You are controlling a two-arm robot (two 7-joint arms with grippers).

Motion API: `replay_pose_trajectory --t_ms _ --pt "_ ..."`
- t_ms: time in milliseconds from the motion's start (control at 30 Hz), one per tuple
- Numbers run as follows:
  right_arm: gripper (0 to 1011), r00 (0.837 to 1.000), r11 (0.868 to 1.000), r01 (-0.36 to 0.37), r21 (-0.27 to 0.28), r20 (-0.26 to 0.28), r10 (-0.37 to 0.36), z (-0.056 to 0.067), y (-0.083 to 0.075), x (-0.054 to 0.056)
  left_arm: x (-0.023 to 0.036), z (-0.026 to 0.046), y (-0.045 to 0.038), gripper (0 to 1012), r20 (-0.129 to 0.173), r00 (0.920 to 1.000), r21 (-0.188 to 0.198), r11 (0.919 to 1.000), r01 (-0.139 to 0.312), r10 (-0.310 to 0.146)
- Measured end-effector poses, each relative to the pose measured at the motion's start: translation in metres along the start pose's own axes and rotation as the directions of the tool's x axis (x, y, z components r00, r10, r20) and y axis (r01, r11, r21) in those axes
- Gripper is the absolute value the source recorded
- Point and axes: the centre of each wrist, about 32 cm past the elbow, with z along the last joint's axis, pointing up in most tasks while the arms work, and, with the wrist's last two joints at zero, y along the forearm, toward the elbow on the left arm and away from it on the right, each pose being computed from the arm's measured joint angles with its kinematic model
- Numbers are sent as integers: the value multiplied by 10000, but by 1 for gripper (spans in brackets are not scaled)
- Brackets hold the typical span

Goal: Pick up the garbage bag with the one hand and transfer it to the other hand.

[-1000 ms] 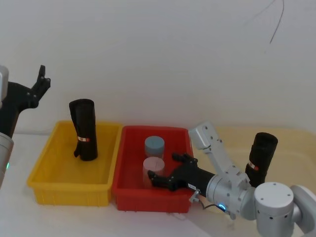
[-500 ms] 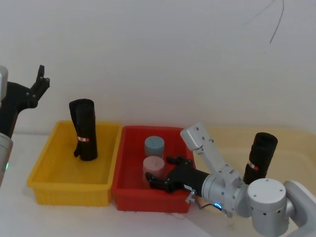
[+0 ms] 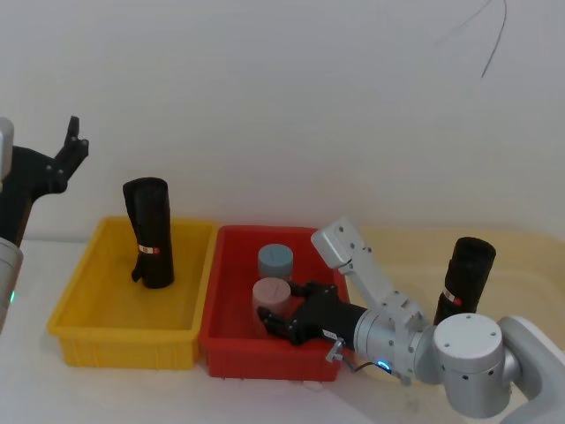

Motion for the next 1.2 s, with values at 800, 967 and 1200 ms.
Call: replay_pose_trajectory --t_ms 800,967,1200 --pt "653 9974 9950 695 714 -224 -680 215 -179 96 0 0 0 1001 -2 10000 0 10000 2 -2" --pt "654 9927 9879 1158 1034 -459 -1115 267 -275 173 0 0 0 1001 -2 10000 0 10000 3 -3" --pt "653 9800 9730 1918 1285 -780 -1829 287 -426 307 0 0 0 1001 -2 10000 0 10000 2 -2"
